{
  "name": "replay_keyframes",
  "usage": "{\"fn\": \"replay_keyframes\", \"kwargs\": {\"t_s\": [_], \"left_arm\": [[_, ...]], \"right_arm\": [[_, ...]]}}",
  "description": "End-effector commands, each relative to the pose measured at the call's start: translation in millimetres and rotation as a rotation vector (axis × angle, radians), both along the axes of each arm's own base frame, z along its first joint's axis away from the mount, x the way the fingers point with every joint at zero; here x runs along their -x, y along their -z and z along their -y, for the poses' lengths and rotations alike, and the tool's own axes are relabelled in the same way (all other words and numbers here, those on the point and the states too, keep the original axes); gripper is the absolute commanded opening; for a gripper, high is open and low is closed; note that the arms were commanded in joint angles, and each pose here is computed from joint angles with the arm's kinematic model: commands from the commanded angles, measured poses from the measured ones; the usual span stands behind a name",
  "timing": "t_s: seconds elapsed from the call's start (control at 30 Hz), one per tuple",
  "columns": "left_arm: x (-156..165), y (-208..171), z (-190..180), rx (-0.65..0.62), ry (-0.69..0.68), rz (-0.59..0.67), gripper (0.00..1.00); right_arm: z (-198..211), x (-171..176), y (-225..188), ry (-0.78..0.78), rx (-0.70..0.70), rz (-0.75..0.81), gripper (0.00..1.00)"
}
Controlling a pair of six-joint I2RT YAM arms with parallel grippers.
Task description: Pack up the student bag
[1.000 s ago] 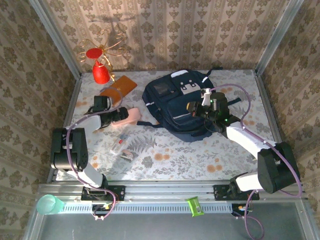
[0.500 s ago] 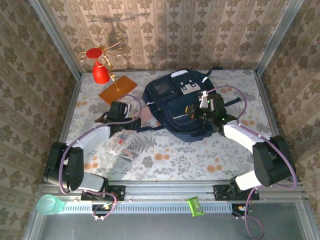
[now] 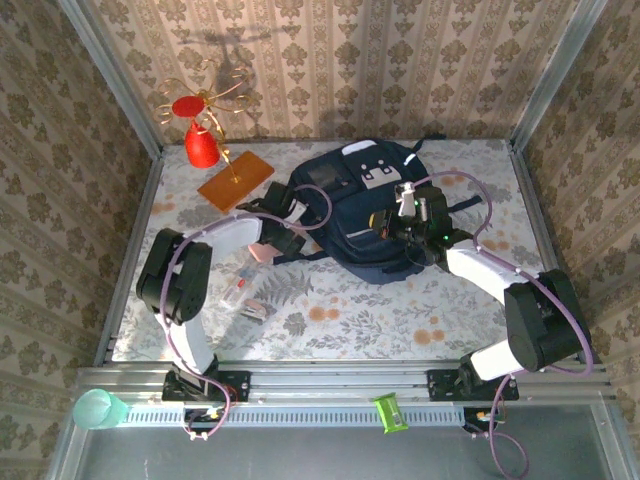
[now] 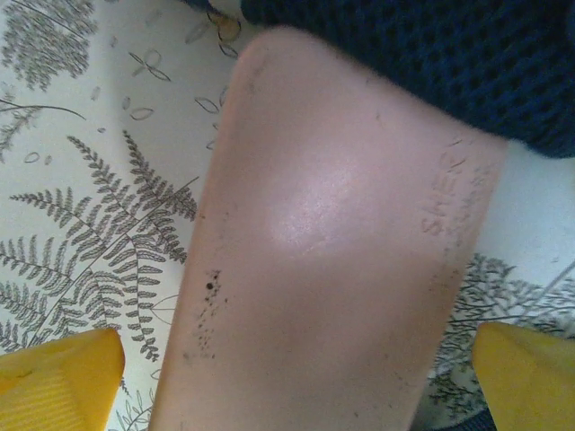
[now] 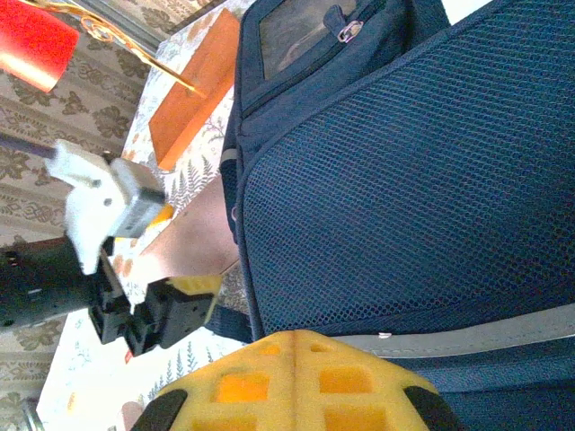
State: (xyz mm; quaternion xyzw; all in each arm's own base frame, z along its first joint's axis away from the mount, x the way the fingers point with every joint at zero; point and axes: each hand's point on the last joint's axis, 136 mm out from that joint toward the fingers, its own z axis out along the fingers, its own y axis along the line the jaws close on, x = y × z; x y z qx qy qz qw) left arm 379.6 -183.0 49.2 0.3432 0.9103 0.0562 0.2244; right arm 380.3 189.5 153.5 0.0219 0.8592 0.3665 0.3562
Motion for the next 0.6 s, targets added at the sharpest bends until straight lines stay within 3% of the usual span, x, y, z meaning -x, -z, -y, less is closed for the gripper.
{"fn": "replay_keyframes", "kwargs": {"t_s": [0.0, 0.13, 0.3, 0.47, 0.57], "left_arm": [[0, 3, -9, -0.075, 0.033, -0.041, 1.00], [3, 16, -7, -0.052, 0.038, -0.107, 0.92], [4, 15, -8, -0.007, 0.008, -0.125, 0.70], [5, -4, -11, 0.042, -0.016, -0.069, 0.50], [5, -20, -14, 0.074, -0.038, -0.021, 0.43]], "right_arm": [[-4, -2, -20, -0.015, -0.033, 0.029, 0.00], [4, 3, -24, -0.002, 0.012, 0.043, 0.04], [54, 13, -16, 0.169, 0.219, 0.013, 0.45], [94, 26, 3, 0.312, 0.300, -0.058, 0.70], [100, 22, 18, 0.340, 0.273, -0.133, 0.77]]}}
